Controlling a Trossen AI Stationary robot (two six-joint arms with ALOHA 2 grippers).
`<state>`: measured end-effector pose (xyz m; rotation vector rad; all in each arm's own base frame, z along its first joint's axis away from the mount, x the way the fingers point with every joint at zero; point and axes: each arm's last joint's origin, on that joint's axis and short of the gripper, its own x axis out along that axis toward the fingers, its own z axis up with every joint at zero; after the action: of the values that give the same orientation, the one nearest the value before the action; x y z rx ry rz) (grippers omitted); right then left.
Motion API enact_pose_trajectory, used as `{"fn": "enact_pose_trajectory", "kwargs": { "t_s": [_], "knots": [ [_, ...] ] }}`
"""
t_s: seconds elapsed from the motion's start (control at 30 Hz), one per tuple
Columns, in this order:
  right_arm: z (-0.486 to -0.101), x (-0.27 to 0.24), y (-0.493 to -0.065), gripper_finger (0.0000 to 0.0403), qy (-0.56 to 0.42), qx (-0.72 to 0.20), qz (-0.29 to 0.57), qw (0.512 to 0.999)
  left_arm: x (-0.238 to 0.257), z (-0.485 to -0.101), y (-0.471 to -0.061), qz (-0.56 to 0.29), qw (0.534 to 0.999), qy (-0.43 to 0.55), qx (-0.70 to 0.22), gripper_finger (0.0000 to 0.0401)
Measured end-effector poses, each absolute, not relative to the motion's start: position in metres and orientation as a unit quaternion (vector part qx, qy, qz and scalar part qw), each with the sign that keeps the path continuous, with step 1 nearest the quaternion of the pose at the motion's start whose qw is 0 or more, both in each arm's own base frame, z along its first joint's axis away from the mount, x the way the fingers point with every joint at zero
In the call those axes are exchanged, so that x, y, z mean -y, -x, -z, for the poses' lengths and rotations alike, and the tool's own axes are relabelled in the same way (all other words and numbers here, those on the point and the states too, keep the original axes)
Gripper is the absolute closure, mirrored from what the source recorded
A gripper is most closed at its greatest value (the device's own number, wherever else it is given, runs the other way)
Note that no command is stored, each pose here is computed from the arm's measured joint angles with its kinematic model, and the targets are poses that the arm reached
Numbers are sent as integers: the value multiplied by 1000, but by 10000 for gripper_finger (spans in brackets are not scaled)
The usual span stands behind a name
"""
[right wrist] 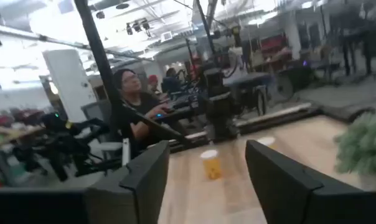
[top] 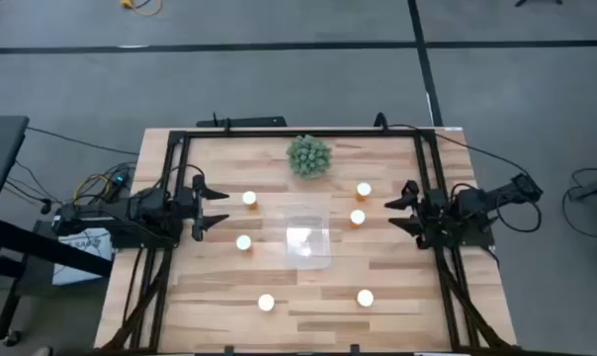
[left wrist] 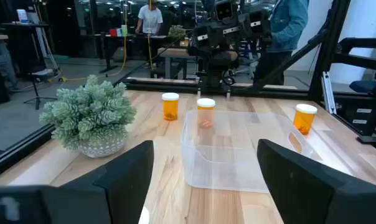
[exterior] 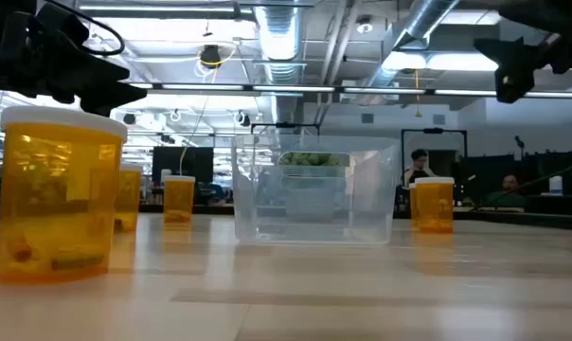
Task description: Pick and place pill bottles into a basket
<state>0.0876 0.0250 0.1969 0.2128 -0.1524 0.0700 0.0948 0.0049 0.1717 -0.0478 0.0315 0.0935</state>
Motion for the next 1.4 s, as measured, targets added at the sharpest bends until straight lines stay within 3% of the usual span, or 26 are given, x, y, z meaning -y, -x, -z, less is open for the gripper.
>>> {"fn": "enact_pose_trajectory", "kwargs": {
  "t_s": [0.4, 0.77, 1.1, 1.4],
  "knots": [
    [-220, -20, -94, 159, -6, -4, 97, 995, -5, -172, -95, -47, 999, 24, -15, 124],
    [-236, -26, -129, 158, 72, -94, 279, 953, -5, -172, -95, -47, 999, 24, -15, 124],
    [-232, -30, -177, 158, 1, -139, 326, 935, -5, -172, -95, -47, 999, 24, -16, 124],
    [-208, -8, -203, 158, -118, -306, 347, 879, -5, -172, -95, -47, 999, 24, -16, 124]
  ]
}}
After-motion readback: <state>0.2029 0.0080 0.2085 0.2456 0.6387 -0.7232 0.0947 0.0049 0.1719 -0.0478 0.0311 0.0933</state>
